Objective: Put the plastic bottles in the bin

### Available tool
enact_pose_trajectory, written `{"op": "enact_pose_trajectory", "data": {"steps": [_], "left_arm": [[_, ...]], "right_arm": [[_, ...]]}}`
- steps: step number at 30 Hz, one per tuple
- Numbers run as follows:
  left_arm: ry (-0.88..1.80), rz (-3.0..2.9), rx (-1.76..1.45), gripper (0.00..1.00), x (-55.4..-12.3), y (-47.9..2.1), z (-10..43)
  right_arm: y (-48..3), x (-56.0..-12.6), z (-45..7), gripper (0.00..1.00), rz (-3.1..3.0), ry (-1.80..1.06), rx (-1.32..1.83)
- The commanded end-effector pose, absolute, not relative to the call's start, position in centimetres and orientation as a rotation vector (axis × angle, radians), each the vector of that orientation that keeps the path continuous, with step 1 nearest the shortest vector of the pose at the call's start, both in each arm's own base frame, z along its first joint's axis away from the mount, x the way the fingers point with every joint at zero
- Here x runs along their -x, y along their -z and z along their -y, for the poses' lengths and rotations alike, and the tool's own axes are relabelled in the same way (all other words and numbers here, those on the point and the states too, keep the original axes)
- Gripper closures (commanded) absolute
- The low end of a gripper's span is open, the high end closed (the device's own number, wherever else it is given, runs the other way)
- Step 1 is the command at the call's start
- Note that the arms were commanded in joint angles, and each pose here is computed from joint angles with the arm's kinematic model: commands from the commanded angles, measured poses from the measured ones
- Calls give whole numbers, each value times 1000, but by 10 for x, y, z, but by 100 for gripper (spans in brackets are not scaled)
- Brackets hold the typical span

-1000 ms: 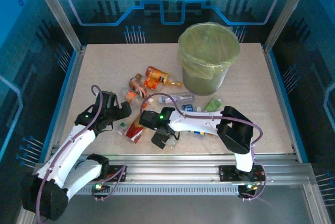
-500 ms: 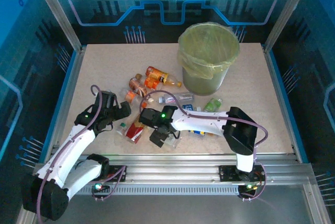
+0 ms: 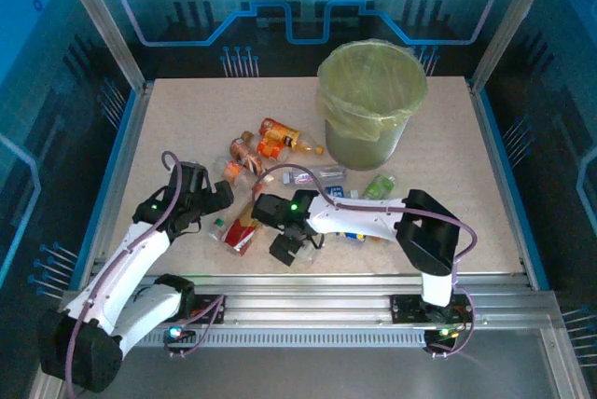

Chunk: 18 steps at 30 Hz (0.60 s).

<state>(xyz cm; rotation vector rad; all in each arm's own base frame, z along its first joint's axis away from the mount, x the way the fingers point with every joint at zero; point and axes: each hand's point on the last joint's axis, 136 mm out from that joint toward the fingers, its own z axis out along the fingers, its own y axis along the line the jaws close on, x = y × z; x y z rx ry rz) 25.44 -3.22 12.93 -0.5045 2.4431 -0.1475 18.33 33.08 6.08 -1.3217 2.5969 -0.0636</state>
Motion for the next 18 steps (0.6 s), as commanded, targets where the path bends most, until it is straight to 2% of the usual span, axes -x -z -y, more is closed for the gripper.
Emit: {"op": "enact_pose_trajectory", "data": {"steps": [1, 18], "left_arm": [[159, -2427, 499, 1, -256, -136, 31], [155, -2433, 499, 1, -255, -133, 31]], "right_arm": [[-51, -181, -331, 0, -2620, 14, 1361], [-26, -183, -326, 0, -2651, 104, 1383]]}}
